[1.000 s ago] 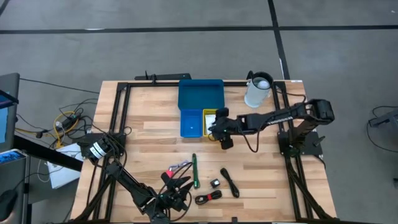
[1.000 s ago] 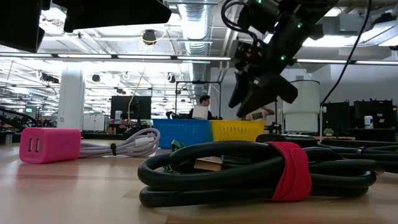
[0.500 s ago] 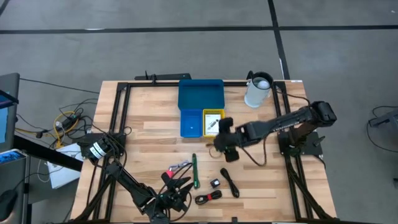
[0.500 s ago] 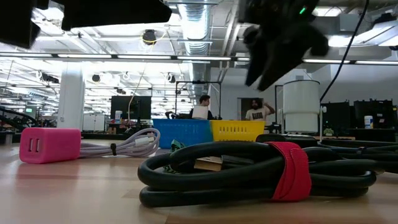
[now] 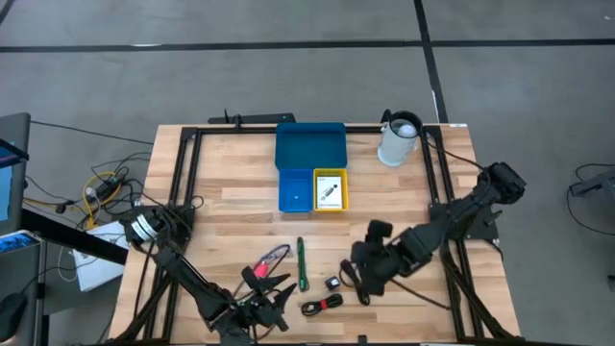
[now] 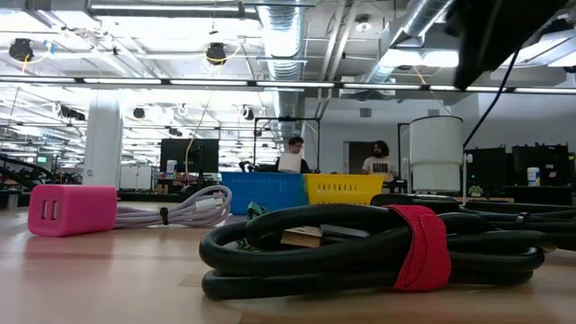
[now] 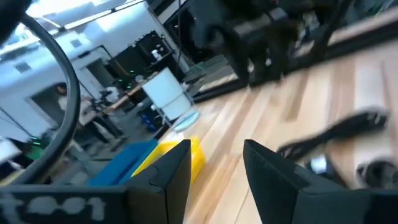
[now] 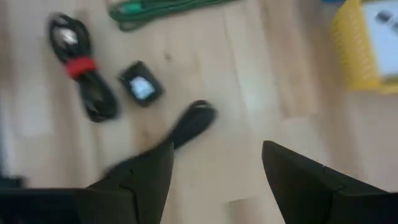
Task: Pick and place items into bin
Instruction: Put the right black charger cable into the dark blue bin
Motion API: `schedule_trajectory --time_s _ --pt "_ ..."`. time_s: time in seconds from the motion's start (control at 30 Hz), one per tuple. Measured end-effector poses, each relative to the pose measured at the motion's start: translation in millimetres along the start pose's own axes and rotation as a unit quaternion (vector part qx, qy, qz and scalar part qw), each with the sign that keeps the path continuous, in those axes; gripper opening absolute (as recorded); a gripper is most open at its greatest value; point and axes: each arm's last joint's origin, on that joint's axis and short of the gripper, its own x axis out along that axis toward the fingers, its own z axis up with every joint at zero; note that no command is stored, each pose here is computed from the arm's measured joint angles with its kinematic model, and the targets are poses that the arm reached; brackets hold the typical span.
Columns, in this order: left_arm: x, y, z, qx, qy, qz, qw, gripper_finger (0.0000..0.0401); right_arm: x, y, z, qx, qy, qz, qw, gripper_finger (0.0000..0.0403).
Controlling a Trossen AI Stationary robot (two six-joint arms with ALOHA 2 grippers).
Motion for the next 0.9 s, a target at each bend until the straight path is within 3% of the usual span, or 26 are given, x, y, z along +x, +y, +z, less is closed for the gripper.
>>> schedule_trajectory --time_s 0.13,0.33,0.47,0.6,0.7,0.9 --pt "-1.6 25.0 28.0 -0.035 -0.01 -0.04 0.999 0.0141 -3.1 17.5 -9.9 0.058 -0.029 0.019 0.998 0.024" --pt "13.4 75.1 45.2 -0.019 0.02 -0.117 0.993 0.0141 -3.9 31.6 -24.1 0.116 -0.062 0.019 0.991 0.024" --pt "36.7 118.0 36.3 -0.041 0.13 -0.203 0.97 0.0141 -4.3 34.3 -27.7 0.162 -0.075 0.016 0.984 0.024" --pt "54.2 144.6 18.7 -0.039 0.213 -0.2 0.955 0.0141 -0.4 34.2 -30.6 0.213 -0.075 0.02 0.974 0.024" --pt "60.8 151.4 7.1 -0.037 0.228 -0.192 0.954 0.0141 6.6 31.8 -36.3 0.249 -0.069 0.013 0.966 0.024" --pt "60.4 144.4 -10.3 -0.056 0.246 -0.242 0.937 0.0141 32.7 38.3 -40.9 0.277 -0.037 0.002 0.96 0.024"
